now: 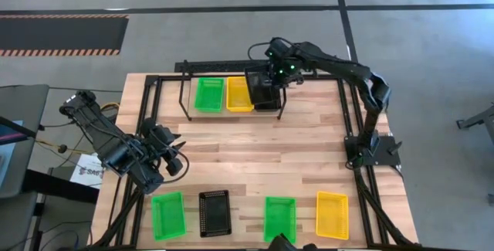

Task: Stack baskets on shelf by color
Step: Stack the top black bin on top of the black bin on the shelf, then stack the black bin on top of the black bins on the shelf

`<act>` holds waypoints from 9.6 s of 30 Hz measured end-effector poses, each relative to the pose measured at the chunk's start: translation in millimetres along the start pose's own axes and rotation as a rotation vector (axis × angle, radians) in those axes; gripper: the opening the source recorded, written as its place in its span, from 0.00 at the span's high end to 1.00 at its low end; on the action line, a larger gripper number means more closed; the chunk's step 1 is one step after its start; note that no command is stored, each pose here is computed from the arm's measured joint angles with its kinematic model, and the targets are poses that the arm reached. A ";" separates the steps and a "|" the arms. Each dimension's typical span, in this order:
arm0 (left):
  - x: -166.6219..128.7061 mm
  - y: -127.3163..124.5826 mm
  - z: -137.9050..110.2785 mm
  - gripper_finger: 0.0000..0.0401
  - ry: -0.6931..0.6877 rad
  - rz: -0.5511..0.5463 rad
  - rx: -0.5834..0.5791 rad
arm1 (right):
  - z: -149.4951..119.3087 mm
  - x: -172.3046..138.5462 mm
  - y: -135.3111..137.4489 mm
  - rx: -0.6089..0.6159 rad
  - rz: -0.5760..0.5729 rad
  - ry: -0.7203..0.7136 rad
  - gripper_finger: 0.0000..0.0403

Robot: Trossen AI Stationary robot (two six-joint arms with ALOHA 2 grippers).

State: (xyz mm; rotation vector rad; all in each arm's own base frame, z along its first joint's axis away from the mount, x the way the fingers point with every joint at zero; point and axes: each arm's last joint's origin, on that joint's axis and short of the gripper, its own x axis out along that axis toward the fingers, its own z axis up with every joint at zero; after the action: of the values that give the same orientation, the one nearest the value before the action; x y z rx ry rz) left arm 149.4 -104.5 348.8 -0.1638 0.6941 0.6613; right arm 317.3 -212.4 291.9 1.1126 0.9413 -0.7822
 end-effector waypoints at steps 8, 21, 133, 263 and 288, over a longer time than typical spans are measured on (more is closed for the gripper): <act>0.0 0.1 0.0 0.71 0.000 0.000 -0.005 | -1.1 15.9 -8.0 0.001 -0.080 0.087 0.99; 0.0 0.1 0.1 0.71 -0.001 0.000 -0.005 | -6.6 12.3 -8.1 0.035 -0.234 -0.015 0.99; 22.2 -29.5 -3.8 0.71 0.106 0.023 -0.051 | -141.5 -41.0 97.5 -0.867 -0.185 -0.064 1.00; 224.0 -168.1 -63.1 0.88 0.931 -0.330 0.281 | -232.0 -188.3 59.0 -1.141 0.132 -0.289 0.92; 304.5 -98.1 45.5 0.96 0.602 -0.324 0.325 | -229.7 -188.2 58.8 -1.031 0.141 -0.286 0.92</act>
State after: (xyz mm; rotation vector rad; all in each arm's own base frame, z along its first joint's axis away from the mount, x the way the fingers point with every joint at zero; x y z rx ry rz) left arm 409.5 -10.5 181.6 -0.1702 1.3106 0.1706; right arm 241.6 34.9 449.3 0.1504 0.8362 -0.2378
